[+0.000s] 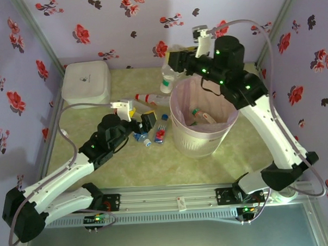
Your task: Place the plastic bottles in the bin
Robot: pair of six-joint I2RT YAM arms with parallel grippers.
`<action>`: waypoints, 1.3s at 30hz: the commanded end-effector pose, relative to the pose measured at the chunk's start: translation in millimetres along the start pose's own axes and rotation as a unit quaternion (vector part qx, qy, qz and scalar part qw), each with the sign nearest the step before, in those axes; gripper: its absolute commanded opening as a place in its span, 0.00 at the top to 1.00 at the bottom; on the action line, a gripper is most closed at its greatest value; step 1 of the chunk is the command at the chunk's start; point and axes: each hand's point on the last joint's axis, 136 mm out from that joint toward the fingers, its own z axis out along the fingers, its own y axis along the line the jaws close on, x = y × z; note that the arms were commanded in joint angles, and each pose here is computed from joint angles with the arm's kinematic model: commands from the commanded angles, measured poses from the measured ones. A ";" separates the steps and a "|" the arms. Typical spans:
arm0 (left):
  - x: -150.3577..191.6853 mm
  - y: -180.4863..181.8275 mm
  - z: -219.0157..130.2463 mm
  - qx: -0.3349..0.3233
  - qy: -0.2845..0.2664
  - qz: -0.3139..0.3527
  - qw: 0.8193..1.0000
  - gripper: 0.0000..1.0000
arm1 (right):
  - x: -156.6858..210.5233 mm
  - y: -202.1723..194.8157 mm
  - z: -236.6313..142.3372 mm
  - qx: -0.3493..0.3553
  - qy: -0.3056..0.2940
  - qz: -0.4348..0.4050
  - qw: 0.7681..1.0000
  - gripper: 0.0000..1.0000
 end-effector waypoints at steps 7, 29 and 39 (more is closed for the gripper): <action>36.0 101.8 -2.1 -0.208 0.031 -0.152 0.966 0.03 | 8.4 -38.8 -57.9 0.101 0.059 -0.034 0.993 0.63; 89.4 130.7 14.7 -0.270 0.142 -0.235 0.923 0.05 | 121.1 -123.0 -57.6 0.254 0.306 -0.066 0.915 0.69; 94.2 131.7 15.8 -0.275 0.151 -0.238 0.919 0.05 | 179.4 -142.5 -37.0 0.251 0.374 -0.049 0.891 0.69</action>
